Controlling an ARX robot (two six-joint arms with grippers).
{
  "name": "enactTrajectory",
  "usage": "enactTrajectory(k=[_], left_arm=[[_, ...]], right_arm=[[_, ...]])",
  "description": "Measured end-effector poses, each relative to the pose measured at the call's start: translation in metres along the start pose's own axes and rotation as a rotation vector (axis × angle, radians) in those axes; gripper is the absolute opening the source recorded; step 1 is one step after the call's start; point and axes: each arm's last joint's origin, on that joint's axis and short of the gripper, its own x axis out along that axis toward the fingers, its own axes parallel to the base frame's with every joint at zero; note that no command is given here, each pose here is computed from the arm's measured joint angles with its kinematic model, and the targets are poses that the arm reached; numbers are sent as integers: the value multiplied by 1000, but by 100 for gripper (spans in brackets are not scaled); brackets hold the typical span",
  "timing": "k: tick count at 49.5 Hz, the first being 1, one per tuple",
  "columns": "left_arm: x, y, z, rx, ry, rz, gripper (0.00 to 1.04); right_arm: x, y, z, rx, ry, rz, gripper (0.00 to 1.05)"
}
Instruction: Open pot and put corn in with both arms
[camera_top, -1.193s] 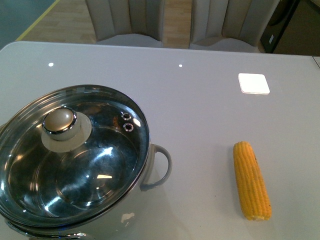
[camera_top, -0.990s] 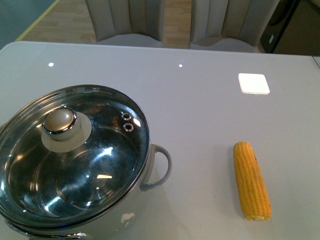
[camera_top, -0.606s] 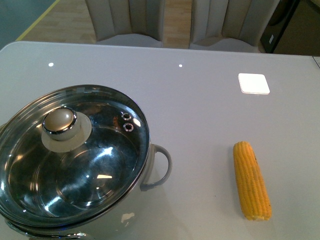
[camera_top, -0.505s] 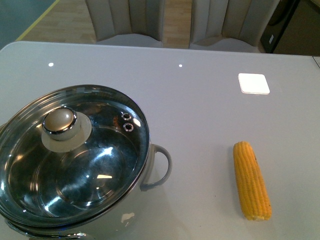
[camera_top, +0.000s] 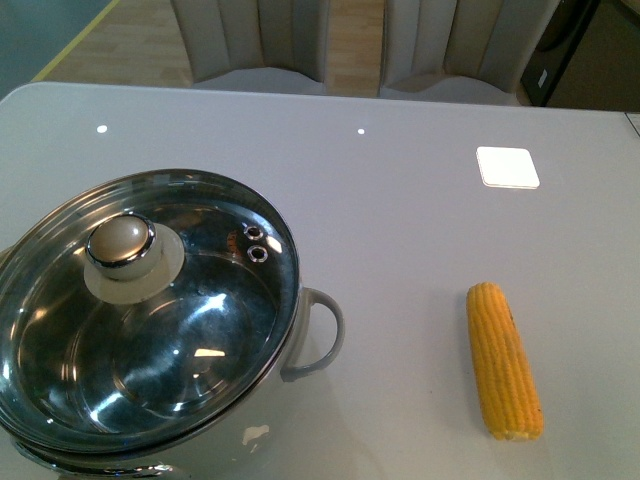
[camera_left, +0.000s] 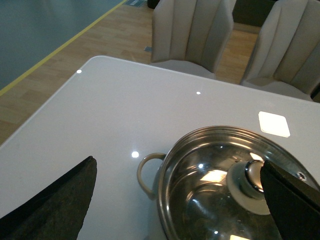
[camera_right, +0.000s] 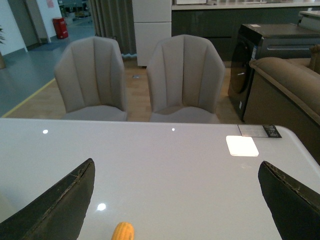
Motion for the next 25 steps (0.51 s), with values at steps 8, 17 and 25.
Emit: enactTrajectory(k=[8, 17, 25], left_arm=[[20, -17, 10, 14, -3, -81, 98], [59, -34, 5, 41, 31, -121, 98], [94, -45, -10, 71, 77, -128, 98]], right_arm=[[0, 0, 0, 0, 0, 0, 96], [0, 0, 0, 0, 0, 0, 96], [0, 0, 0, 0, 0, 0, 96]])
